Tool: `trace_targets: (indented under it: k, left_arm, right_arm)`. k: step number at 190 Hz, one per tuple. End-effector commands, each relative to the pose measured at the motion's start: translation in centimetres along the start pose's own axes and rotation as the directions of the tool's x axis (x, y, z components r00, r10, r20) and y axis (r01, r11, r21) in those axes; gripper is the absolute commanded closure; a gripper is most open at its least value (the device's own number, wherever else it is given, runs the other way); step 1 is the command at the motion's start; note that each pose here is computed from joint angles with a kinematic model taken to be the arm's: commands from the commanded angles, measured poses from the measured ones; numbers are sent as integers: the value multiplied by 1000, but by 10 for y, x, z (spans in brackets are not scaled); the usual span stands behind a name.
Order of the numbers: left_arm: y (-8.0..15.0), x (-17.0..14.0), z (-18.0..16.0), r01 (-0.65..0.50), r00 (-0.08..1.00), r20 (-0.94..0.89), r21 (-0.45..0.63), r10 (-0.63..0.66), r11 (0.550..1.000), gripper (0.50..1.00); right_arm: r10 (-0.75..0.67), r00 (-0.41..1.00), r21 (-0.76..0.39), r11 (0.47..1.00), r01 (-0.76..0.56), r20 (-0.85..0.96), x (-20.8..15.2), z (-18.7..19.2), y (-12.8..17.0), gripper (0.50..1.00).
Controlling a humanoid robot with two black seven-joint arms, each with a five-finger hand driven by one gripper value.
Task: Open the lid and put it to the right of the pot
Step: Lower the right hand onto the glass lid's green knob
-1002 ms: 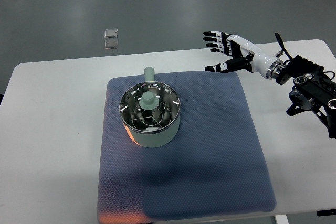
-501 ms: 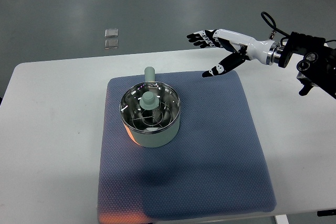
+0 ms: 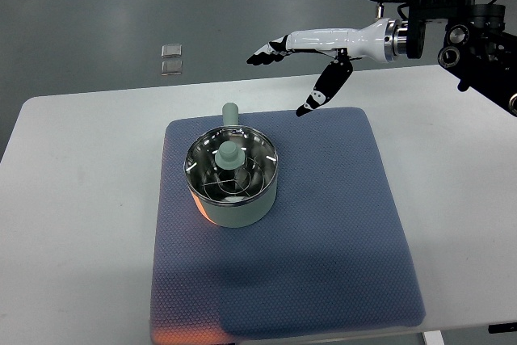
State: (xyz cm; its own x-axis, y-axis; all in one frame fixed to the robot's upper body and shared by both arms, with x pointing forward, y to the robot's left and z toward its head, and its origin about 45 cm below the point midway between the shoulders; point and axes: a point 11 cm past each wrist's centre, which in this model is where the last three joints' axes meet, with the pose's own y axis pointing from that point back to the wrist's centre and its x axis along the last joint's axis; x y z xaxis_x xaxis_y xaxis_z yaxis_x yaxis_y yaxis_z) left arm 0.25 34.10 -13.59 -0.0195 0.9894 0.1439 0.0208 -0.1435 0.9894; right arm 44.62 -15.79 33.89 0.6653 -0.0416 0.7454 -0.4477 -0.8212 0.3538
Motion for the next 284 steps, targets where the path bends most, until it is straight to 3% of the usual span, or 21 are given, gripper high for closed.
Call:
trace_targets:
  k: [1, 25, 102, 206, 284]
  left_arm:
    - [0, 0, 0, 0, 1000, 0, -1, 0, 1000, 500]
    - [0, 0, 0, 0, 1000, 2, 0, 0, 1000, 500]
    - [0, -1, 0, 1, 1000, 3, 0, -1, 1000, 500]
    - [0, -1, 0, 1, 1000, 3, 0, -1, 1000, 500]
    - [0, -1, 0, 1, 1000, 0, -1, -1, 1000, 500]
  right_arm:
    - [-9, 998, -2, 1000, 9, -67, 9, -12, -4, 581]
    - [-23, 987, -17, 1000, 21, -158, 19, -23, -6, 581]
    - [-139, 943, -6, 990, 144, -301, -1, -54, -29, 583]
    - [-234, 857, 12, 963, 270, -459, -30, -98, -77, 632]
    - [-293, 815, -54, 950, 308, -500, -44, -86, -82, 691]
